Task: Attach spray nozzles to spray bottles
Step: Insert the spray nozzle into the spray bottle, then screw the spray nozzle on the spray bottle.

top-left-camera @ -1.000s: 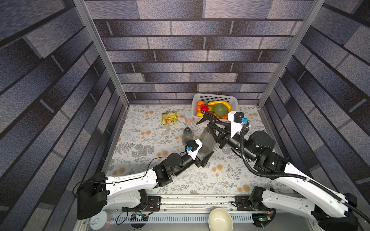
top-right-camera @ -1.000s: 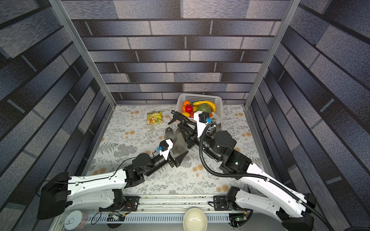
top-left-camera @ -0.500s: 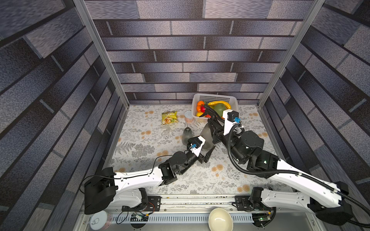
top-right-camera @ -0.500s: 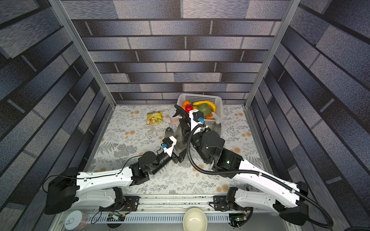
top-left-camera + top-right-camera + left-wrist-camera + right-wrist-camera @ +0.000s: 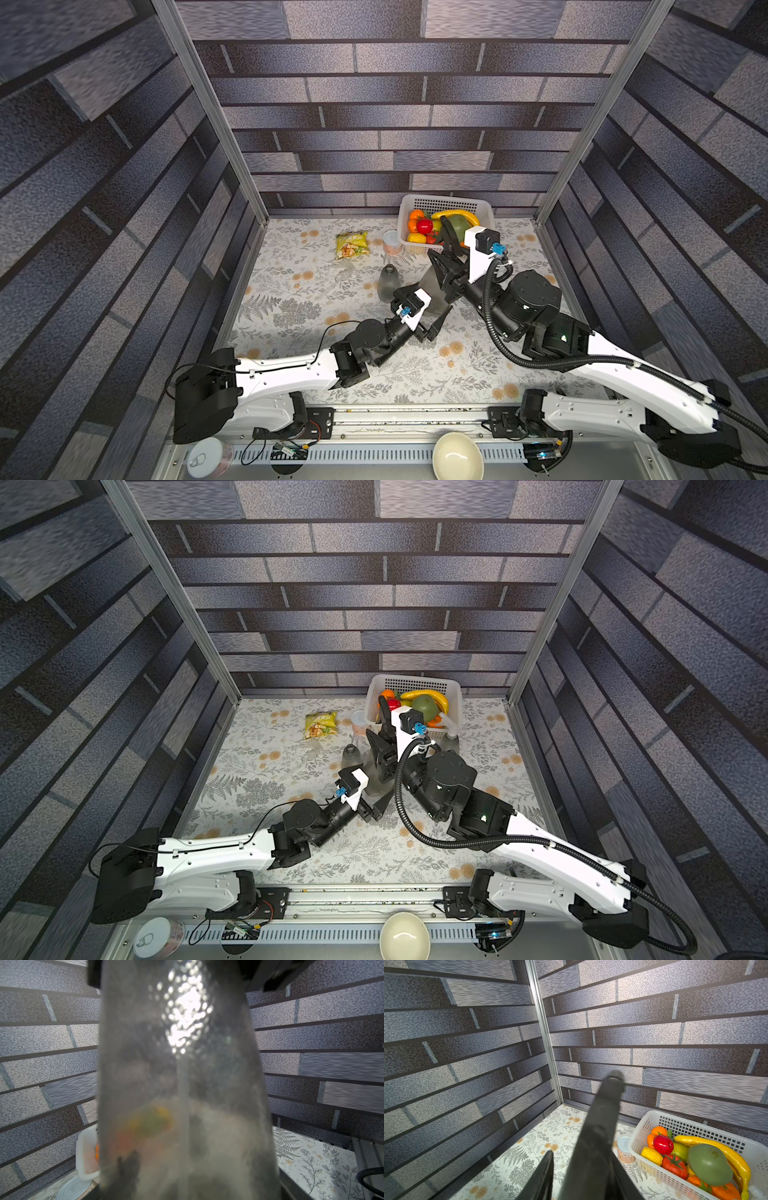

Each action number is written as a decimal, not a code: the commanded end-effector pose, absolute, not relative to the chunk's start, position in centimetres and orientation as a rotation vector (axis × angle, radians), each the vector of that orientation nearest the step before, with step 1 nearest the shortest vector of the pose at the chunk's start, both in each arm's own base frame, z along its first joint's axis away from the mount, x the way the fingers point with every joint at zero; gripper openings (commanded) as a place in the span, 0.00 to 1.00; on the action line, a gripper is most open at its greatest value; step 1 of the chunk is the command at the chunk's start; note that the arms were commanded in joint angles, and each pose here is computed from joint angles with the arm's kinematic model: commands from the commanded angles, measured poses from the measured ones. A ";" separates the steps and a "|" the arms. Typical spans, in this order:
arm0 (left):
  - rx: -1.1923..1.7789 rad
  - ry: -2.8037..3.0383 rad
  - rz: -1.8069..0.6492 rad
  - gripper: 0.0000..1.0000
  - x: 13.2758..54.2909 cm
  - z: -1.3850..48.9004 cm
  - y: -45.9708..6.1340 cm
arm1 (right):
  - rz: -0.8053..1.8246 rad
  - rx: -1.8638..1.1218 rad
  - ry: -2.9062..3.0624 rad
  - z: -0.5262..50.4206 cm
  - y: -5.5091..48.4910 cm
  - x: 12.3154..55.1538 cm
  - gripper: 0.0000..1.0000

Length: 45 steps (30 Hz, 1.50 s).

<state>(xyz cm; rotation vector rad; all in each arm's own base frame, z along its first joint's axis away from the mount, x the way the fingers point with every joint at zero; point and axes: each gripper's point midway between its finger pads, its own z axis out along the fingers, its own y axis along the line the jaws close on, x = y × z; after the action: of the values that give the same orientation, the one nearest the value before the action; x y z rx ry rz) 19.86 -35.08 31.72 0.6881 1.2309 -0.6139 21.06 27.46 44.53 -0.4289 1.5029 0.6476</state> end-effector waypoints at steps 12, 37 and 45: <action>0.594 1.024 -0.669 0.71 18.5 37.7 -32.8 | 0.750 -0.632 1.656 41.1 28.2 17.7 0.50; 0.588 1.080 -0.792 0.70 21.2 36.9 -29.7 | 0.761 -0.757 1.695 41.1 24.9 14.4 0.63; 0.654 1.127 -0.843 0.70 20.2 35.4 -29.7 | 0.726 -0.796 1.630 43.4 24.0 15.5 0.67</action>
<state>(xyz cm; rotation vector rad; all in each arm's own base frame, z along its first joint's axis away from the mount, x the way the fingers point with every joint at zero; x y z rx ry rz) 21.07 -29.74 35.76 0.6216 1.1156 -0.7869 15.42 24.01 42.13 -0.7511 1.6614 0.7089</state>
